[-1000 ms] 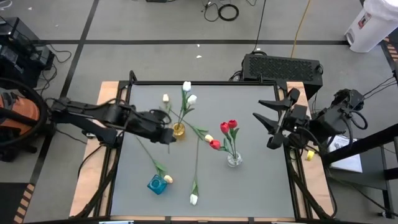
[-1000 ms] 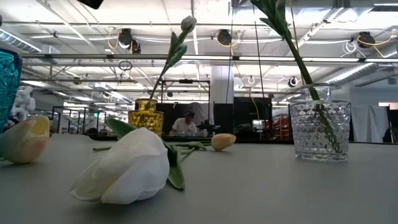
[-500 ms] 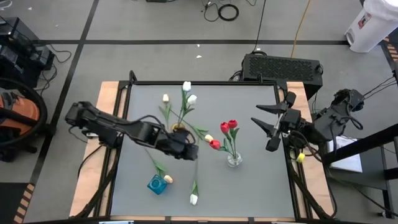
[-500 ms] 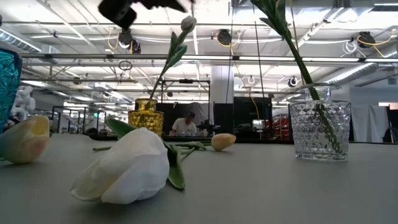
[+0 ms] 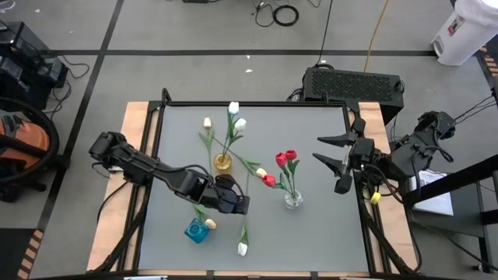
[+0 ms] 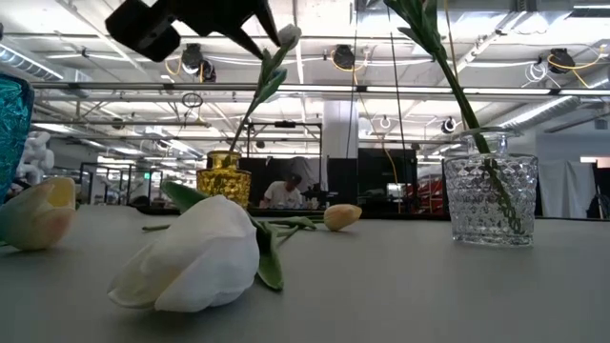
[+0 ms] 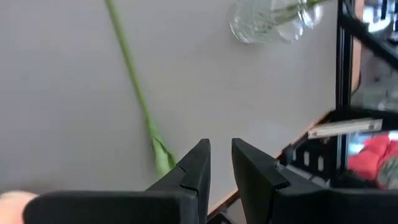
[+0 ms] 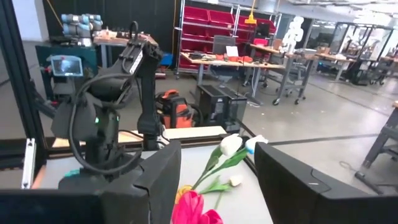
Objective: Sort flowers into vase by color
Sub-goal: Put the white tulip into the yellow vase
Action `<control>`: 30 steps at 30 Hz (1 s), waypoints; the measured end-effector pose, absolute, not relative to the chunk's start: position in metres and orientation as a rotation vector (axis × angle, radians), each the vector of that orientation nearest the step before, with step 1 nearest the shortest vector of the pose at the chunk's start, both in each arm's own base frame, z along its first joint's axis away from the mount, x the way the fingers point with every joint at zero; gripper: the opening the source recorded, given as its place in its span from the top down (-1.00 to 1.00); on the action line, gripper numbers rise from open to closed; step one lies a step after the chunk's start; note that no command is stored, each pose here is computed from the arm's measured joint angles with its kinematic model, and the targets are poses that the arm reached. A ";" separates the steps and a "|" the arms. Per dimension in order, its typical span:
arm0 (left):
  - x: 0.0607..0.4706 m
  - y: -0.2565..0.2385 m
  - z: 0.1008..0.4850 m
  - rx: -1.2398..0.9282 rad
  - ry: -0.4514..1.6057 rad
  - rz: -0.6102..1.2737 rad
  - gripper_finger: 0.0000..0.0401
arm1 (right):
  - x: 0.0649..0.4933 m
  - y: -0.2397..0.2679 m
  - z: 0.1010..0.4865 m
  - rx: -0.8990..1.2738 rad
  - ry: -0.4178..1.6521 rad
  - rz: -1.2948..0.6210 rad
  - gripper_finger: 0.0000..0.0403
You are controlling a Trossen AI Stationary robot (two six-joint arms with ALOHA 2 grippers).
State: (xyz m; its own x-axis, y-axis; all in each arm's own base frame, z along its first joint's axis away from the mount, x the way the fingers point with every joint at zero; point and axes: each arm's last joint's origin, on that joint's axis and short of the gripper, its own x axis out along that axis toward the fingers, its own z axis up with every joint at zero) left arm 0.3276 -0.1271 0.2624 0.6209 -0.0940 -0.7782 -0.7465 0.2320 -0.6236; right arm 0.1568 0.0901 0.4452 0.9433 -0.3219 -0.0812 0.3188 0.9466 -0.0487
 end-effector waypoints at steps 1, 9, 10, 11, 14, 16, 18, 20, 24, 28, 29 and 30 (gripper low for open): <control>0.328 -0.128 0.261 -1.269 0.835 0.515 0.64 | 0.157 0.090 0.445 -0.023 0.086 -0.327 0.02; 0.336 -0.130 0.240 -1.174 0.882 0.544 0.63 | 0.157 0.090 0.447 0.010 0.069 -0.327 0.02; 0.337 -0.131 0.236 -1.159 0.894 0.544 0.61 | 0.157 0.090 0.447 0.012 0.066 -0.327 0.02; 0.338 -0.132 0.232 -1.147 0.910 0.543 0.59 | 0.157 0.090 0.447 0.013 0.066 -0.327 0.03; 0.342 -0.134 0.222 -1.140 0.937 0.553 0.47 | 0.157 0.090 0.447 0.012 0.066 -0.327 0.03; 0.344 -0.134 0.216 -1.131 0.950 0.571 0.38 | 0.157 0.090 0.447 -0.010 0.071 -0.327 0.03; 0.346 -0.133 0.210 -1.157 0.948 0.611 0.29 | 0.157 0.090 0.446 -0.049 0.084 -0.325 0.03; 0.350 -0.131 0.204 -1.197 0.938 0.646 0.22 | 0.157 0.090 0.446 -0.094 0.096 -0.324 0.02; 0.357 -0.130 0.195 -1.280 0.917 0.686 0.18 | 0.157 0.090 0.445 -0.174 0.112 -0.320 0.03; 0.361 -0.132 0.185 -1.373 0.898 0.752 0.17 | 0.156 0.089 0.445 -0.200 0.116 -0.318 0.03; 0.362 -0.132 0.183 -1.392 0.895 0.760 0.17 | 0.155 0.089 0.446 -0.200 0.116 -0.319 0.03; 0.363 -0.133 0.181 -1.410 0.891 0.768 0.17 | 0.154 0.088 0.446 -0.202 0.117 -0.320 0.03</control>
